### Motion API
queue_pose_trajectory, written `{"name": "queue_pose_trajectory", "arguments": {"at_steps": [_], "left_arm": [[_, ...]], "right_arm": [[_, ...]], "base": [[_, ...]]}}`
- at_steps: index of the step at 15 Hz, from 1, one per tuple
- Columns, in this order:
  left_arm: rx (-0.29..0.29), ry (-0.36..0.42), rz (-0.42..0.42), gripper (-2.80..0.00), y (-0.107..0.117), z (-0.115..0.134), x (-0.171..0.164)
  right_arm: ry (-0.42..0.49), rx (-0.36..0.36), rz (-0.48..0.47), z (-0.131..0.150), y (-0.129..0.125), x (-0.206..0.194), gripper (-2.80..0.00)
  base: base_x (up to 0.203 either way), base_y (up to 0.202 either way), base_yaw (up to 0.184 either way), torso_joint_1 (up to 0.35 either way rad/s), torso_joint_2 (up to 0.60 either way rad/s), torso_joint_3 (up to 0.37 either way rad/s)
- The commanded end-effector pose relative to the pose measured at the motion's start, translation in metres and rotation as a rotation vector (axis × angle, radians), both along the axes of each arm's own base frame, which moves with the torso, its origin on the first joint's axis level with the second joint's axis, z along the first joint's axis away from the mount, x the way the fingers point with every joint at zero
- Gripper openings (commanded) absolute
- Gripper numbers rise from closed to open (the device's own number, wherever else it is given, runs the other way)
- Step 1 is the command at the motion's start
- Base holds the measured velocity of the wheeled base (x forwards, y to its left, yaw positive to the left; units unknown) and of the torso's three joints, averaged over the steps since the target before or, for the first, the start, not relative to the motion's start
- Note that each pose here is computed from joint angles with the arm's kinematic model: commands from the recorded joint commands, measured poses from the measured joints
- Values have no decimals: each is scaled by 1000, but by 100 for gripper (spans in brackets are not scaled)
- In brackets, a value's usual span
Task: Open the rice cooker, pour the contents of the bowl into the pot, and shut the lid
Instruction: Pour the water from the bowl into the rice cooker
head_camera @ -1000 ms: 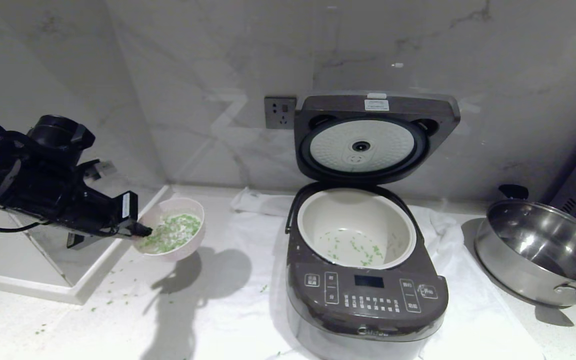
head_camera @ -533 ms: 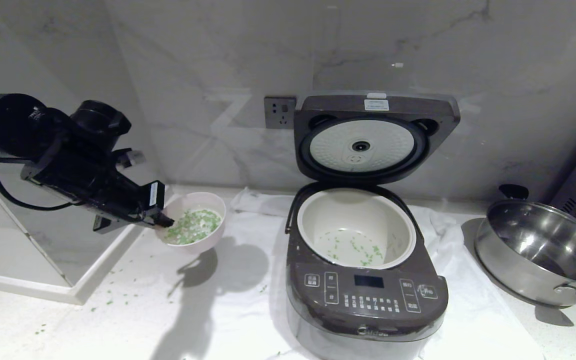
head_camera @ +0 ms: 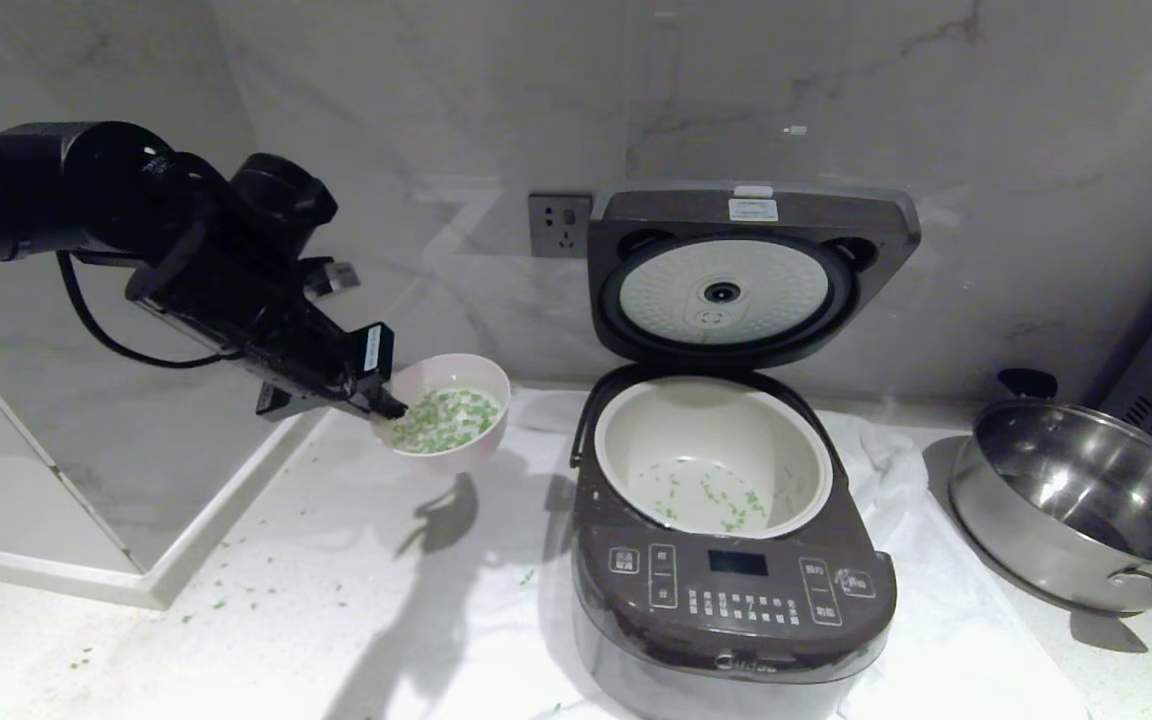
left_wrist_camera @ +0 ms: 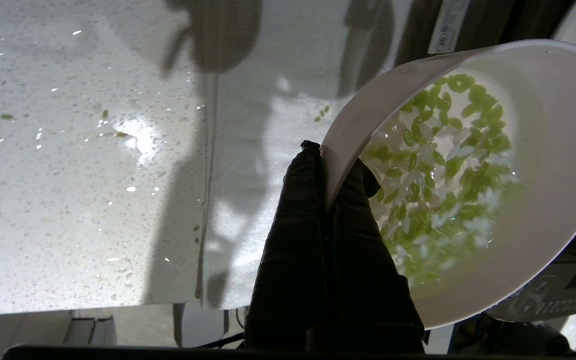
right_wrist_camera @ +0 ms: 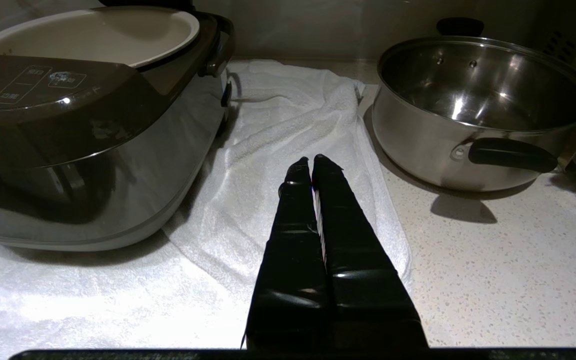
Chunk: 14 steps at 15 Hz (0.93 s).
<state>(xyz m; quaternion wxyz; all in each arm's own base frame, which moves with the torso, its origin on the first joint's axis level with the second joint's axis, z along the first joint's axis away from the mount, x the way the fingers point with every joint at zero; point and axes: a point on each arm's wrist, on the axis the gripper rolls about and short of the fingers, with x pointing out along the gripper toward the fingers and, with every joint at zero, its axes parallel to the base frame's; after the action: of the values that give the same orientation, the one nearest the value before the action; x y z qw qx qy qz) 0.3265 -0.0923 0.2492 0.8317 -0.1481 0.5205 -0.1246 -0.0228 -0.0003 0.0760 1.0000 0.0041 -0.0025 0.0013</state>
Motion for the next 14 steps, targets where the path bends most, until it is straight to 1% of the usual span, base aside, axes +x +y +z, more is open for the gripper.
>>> {"name": "queue_pose_trajectory", "arguments": {"at_steps": [1,2,3,7,10,14], "left_arm": [[17,9,-31,-280,-17,-5,6],[31,5,-41,-280,-24,-7,7],[33,6,-46,-280,-30,-8,8],[23,6,-88,-280,-53,-8,3],[1,-5,-108,-280,-71,-5,3],[0,6,-162,-280,-94,-10,-4]], "right_arm": [[1,0,0,0,0,0,-280],[-1,0,0,0,0,0,-280],[0,0,0,0,0,0,-280],[1,0,0,0,0,0,-280],[-1,0,0,0,0,0,-280],[1,0,0,0,0,0,-280]], "base": [[0,0,0,0,0,0],[0,0,0,0,0,0],[0,0,0,0,0,0],[0,0,0,0,0,0],[0,0,0,0,0,0],[0,0,0,0,0,0]]}}
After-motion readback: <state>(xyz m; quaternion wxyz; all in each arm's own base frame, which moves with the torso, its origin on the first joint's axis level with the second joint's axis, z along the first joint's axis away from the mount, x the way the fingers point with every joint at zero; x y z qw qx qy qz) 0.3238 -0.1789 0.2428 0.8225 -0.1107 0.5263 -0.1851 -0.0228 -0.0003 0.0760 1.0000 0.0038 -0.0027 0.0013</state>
